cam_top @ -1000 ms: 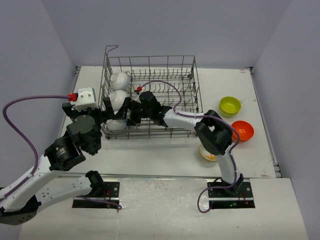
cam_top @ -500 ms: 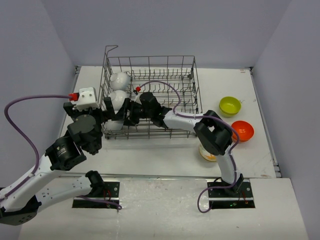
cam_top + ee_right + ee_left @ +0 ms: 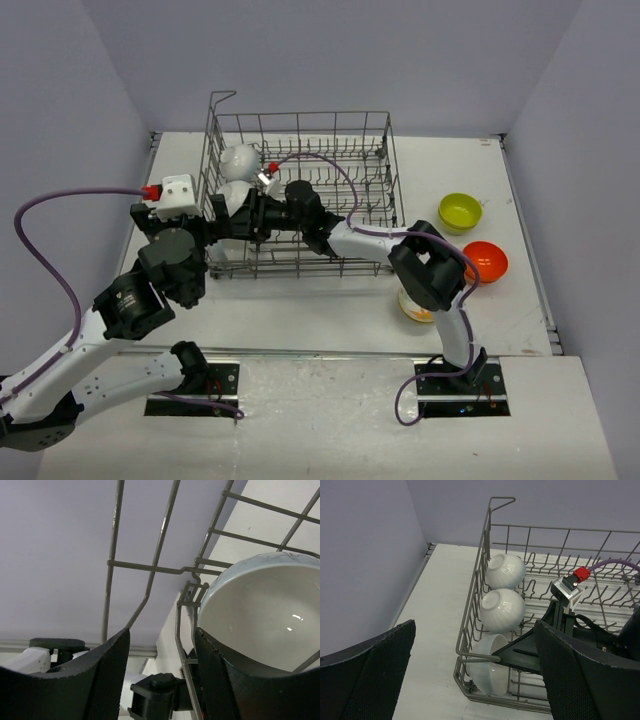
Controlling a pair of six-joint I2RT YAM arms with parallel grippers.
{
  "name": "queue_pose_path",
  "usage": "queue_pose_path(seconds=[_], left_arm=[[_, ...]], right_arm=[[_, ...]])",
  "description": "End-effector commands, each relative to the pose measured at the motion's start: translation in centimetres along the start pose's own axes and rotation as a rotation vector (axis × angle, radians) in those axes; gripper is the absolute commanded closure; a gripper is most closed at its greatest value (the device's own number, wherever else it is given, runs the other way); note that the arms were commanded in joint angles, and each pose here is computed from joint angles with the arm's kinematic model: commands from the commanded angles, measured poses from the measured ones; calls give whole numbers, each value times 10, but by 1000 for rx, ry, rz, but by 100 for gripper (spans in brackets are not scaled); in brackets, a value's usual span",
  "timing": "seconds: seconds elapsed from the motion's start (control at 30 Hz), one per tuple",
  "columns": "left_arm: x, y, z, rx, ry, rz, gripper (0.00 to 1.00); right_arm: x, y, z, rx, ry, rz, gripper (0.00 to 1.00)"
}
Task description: Unload the bowls from the dish rack
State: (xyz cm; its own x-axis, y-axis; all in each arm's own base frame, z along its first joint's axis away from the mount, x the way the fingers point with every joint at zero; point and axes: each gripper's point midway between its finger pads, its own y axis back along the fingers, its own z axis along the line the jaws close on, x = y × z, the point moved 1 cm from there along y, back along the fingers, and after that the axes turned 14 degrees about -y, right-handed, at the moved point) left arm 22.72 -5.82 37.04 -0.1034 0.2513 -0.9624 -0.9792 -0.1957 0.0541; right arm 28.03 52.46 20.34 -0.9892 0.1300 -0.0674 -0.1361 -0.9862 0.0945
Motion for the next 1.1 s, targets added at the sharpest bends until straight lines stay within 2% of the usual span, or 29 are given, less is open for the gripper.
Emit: queue_pose_path(seconds=[0.0,0.07,0.2,0.3,0.43,0.63,0.83,0.87,1.03,1.07], left_arm=[[-3,-2,1,-10,7,-11,0],[-3,-3,1,-10,7,-10,0],[-2,-3,2,-13,3,-8,0],[-3,-3,2,-13,7,-10,0],[-3,-4,1,-7,6,-12,0],[-3,-3,3,-9,8,-13,0],[-1,-4,2,-10,3,-10,0],[-1,-5,2,-11,3,-10,0],[0,-6,3,-16,2,-9,0],[0,-6,4,-17,2,-9,0]], right_arm=[[13,-1,-4,-79,19,55,43],[12,-4,-9,-58,6,54,42],[2,-14,-48,165,-65,27,38],[1,-12,-57,182,-73,9,38],[7,-19,-51,162,-59,68,44],[6,-24,-54,205,-44,67,47],[11,-33,-63,233,-50,93,59],[12,-34,-64,230,-55,101,69],[15,-34,-55,195,-60,105,78],[15,-34,-50,185,-63,107,83]])
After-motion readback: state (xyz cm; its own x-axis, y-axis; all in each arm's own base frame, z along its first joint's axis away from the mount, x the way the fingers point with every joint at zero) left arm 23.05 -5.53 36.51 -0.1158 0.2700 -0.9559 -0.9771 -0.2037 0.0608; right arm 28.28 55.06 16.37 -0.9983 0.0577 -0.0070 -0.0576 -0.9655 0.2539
